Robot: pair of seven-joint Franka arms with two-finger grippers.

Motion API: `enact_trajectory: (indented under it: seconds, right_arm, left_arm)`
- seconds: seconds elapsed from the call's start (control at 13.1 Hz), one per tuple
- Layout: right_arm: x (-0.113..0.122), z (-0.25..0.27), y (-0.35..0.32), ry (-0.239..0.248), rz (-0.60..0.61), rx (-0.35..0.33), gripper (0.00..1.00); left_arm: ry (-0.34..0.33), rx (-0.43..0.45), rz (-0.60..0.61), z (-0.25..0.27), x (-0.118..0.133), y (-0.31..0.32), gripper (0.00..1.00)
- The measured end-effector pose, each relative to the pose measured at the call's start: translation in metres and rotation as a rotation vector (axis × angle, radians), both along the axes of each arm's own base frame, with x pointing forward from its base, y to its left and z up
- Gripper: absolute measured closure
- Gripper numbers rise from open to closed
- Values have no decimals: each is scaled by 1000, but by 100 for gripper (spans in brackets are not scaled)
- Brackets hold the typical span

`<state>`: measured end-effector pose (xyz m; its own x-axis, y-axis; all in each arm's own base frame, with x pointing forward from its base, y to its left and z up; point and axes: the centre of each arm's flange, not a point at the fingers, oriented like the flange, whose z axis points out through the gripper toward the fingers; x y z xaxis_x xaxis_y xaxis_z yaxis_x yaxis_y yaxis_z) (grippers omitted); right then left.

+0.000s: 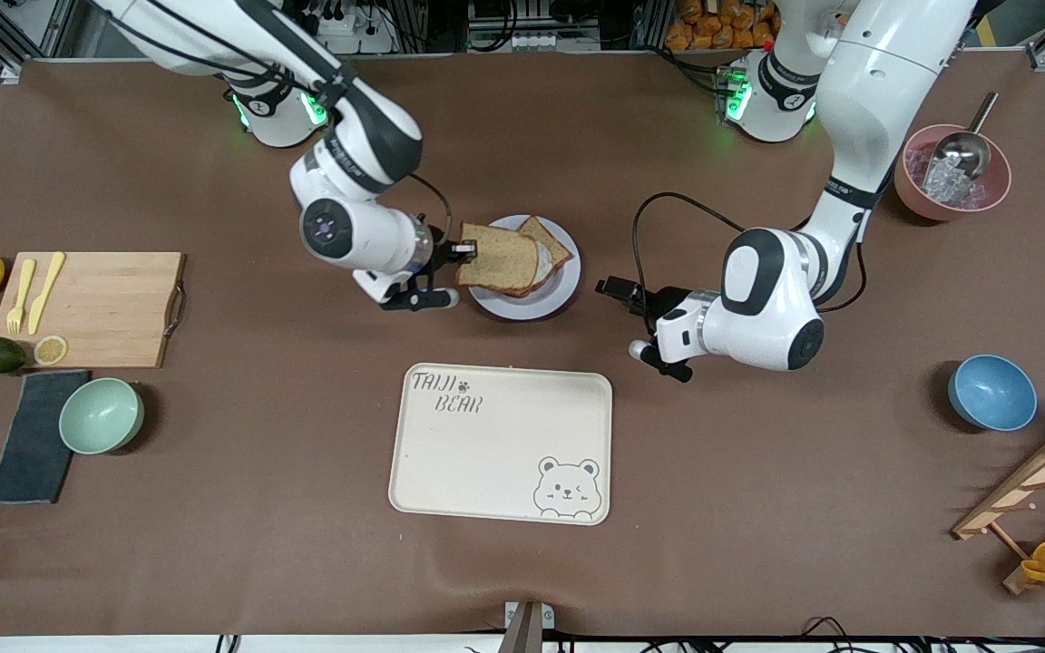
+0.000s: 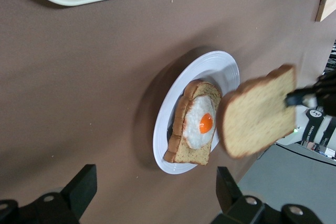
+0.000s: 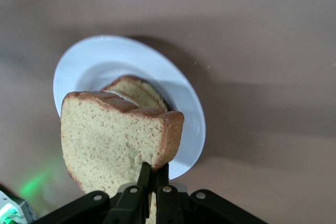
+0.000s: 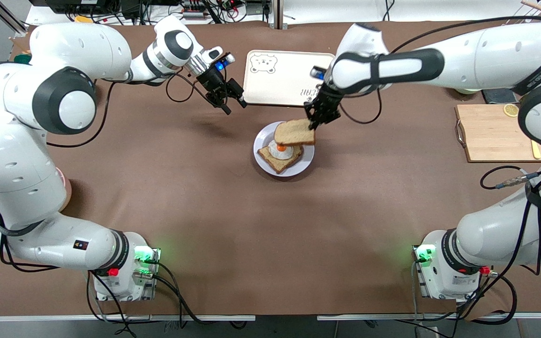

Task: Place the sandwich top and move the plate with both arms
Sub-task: 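Lower the bread slice onto the egg toast and open the right gripper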

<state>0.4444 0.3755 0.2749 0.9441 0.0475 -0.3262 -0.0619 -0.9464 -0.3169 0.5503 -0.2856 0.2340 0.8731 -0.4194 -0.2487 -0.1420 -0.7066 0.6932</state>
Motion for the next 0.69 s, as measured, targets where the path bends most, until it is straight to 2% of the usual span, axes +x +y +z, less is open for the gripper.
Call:
enact_trajectory:
  seconds: [0.31, 0.54, 0.61, 0.69]
  right_arm:
    - [-51, -32, 23, -33, -18, -18, 93]
    - [-53, -34, 25, -32, -69, -27, 93]
    - [-50, -35, 22, -31, -90, -32, 87]
    - [-45, -35, 19, -31, -112, -36, 86]
  left_arm:
    - [4, 2, -1, -2, -1, 0, 0]
    - [6, 2, -2, -2, -2, 0, 0]
    - [8, 3, -2, -3, -3, 0, 0]
    - [10, 4, -3, -4, -4, -1, 0]
